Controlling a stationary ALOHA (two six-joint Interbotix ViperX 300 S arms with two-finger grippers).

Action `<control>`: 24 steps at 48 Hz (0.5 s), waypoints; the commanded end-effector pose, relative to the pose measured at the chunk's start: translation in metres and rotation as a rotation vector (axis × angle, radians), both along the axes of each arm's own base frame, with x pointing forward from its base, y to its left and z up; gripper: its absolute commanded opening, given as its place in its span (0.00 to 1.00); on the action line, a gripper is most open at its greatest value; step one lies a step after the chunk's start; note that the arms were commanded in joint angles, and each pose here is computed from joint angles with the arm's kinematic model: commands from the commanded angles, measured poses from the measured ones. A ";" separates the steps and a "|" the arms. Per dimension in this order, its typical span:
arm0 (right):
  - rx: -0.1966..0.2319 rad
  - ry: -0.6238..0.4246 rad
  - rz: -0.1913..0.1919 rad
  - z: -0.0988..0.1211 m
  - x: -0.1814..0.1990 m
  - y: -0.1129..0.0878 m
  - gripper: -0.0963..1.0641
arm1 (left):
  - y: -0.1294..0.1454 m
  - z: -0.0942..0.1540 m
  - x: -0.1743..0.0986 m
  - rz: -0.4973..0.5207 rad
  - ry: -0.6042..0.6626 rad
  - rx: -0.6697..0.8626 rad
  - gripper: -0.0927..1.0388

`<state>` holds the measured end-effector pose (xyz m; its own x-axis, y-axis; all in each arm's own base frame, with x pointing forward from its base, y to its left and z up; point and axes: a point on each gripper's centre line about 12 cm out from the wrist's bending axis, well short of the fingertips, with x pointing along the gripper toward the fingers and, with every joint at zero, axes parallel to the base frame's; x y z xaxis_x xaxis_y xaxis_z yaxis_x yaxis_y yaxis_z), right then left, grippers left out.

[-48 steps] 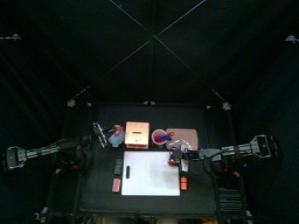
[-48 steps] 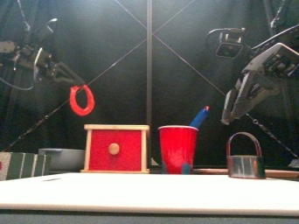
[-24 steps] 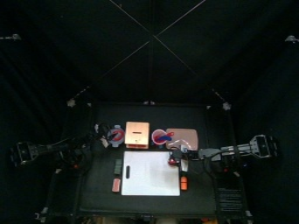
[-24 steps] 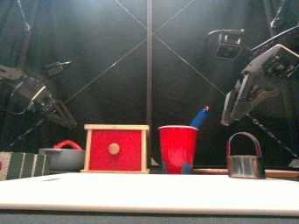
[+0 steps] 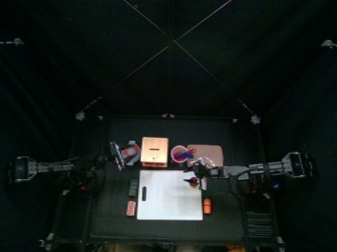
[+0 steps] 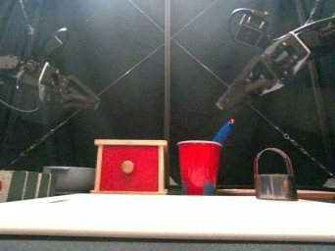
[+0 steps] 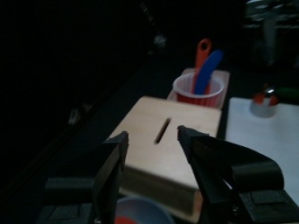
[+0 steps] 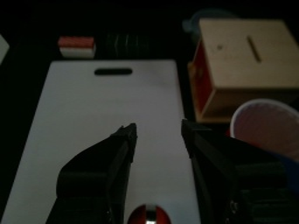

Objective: Get the cutter from the drawer then cut the dough then place the extra dough in the bowl
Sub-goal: Place the extra dough in the bowl

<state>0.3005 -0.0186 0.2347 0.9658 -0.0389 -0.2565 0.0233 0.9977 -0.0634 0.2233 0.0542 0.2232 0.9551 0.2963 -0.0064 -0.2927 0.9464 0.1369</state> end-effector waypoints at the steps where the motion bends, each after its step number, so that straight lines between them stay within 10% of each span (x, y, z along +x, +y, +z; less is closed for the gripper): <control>1: -0.010 -0.122 0.003 0.021 0.003 -0.002 0.79 | -0.012 0.015 0.009 -0.057 -0.055 0.011 0.85; 24: 0.003 -0.122 -0.011 0.018 0.002 -0.005 0.79 | -0.020 0.010 0.014 -0.078 -0.041 -0.032 0.85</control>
<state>0.3025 -0.0212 0.2448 0.9853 -0.0411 -0.1656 0.0317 0.9977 -0.0591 0.2318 0.0336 0.2266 0.9757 0.2191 0.0044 -0.2184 0.9705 0.1024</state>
